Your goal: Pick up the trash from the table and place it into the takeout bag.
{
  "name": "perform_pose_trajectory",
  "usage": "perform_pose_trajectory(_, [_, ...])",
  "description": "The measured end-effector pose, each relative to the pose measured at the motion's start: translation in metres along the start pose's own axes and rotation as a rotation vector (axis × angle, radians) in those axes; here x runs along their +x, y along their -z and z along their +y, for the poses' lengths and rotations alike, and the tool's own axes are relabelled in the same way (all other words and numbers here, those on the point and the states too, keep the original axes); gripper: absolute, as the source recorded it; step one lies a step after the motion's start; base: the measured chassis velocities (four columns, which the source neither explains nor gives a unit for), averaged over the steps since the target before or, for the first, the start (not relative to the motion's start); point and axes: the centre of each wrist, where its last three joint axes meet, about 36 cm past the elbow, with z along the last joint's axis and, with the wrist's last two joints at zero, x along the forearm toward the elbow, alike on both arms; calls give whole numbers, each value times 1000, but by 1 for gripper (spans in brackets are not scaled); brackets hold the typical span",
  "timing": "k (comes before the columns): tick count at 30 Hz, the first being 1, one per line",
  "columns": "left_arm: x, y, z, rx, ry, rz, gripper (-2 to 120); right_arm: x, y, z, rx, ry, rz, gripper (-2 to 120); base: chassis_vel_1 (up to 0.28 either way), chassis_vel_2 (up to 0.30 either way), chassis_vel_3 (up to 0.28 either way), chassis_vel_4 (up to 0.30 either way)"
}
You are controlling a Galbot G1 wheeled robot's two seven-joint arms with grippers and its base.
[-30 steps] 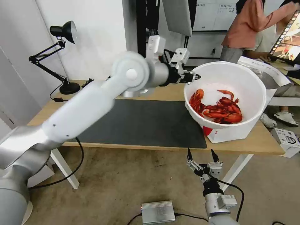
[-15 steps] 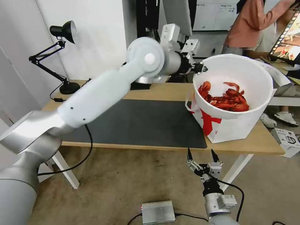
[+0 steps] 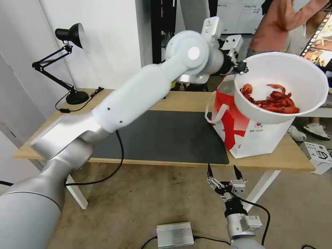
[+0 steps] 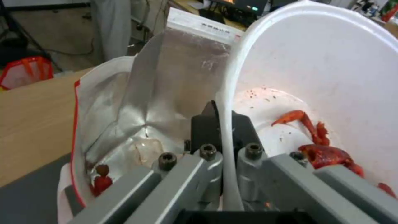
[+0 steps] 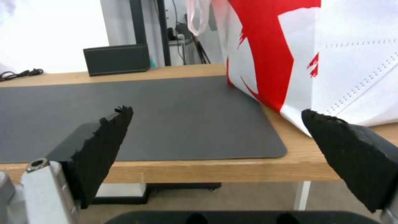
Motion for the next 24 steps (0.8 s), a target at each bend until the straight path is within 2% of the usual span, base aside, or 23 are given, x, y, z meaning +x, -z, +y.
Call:
perform_pose_trajectory(1, [-14, 7, -8, 18, 23, 5, 0, 0, 0, 0, 0, 0, 0, 100, 0, 0, 0, 0])
perform_pose_trajectory(3, [-23, 12, -12, 32, 46, 7, 0, 0, 0, 0, 0, 0, 0, 100, 0, 0, 0, 0])
perform_pose_trajectory(8, [-32, 24, -16, 60, 102, 3, 0, 0, 0, 0, 0, 0, 0, 100, 0, 0, 0, 0])
perform_pose_trajectory(15, [-33, 33, -10, 85, 164, -7, 0, 0, 0, 0, 0, 0, 0, 100, 0, 0, 0, 0])
perform_pose_trajectory(16, [-34, 33, -7, 98, 186, -8, 0, 0, 0, 0, 0, 0, 0, 100, 0, 0, 0, 0])
perform_pose_trajectory(24, [-41, 29, 5, 141, 232, -13, 0, 0, 0, 0, 0, 0, 0, 100, 0, 0, 0, 0])
